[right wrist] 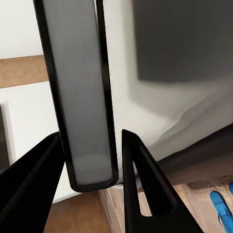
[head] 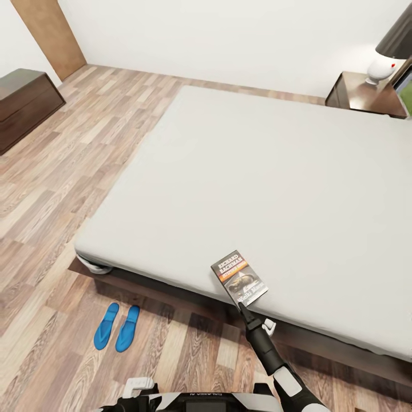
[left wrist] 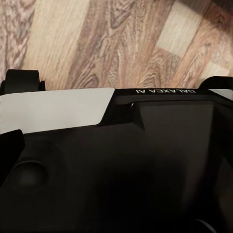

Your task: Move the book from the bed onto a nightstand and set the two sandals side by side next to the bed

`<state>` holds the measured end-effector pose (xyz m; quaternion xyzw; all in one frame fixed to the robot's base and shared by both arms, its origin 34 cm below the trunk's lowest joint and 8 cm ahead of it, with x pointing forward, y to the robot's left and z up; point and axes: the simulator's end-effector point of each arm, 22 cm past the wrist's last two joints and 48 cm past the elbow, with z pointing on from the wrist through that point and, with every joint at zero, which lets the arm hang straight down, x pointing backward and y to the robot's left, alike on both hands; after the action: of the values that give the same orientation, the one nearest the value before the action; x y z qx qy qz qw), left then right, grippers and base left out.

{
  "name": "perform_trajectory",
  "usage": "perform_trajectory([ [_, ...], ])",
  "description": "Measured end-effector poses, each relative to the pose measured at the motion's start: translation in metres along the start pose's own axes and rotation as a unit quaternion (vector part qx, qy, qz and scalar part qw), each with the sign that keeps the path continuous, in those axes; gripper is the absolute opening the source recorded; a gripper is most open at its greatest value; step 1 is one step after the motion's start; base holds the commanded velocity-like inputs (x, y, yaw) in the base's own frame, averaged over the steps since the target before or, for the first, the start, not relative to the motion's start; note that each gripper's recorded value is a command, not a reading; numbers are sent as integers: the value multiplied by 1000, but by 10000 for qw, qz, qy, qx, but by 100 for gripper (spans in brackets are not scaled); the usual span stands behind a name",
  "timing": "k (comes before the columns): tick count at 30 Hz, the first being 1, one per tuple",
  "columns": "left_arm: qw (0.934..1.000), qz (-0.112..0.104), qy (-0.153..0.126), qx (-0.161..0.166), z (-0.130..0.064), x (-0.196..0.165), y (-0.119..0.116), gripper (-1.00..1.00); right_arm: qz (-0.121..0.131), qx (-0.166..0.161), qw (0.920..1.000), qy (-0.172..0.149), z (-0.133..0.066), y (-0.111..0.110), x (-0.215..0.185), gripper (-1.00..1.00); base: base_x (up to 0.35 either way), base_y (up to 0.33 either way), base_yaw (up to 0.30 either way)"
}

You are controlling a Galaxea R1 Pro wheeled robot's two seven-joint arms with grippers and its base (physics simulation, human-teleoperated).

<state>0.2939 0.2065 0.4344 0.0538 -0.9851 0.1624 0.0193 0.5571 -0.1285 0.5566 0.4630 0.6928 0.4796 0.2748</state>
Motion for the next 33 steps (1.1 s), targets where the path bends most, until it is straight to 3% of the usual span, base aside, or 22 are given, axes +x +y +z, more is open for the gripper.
perform_trajectory([
  [20,10000,3,3,0,-26,4,-8,100,-37,5,10000,68,-12,24,6,-100,0,0,0],
  [22,10000,2,3,0,-28,5,-9,100,-132,-46,9997,206,-11,30,11,-100,0,0,0],
  [23,10000,1,3,-1,-29,5,-9,100,-233,-107,9991,330,-8,36,16,-100,0,0,0],
  [26,10000,2,2,3,-33,6,-11,100,-848,-507,9886,1134,9,70,49,-100,0,0,0],
  [29,10000,2,2,5,-36,6,-12,100,-1378,-1035,9655,1953,21,111,92,-100,0,0,0],
  [31,10000,2,7,7,-39,7,-13,100,-1485,-1268,9502,2429,21,131,118,-100,0,0,0],
  [33,10000,0,8,8,-41,8,-14,100,-1372,-1304,9419,2774,17,139,135,-100,0,0,0],
])
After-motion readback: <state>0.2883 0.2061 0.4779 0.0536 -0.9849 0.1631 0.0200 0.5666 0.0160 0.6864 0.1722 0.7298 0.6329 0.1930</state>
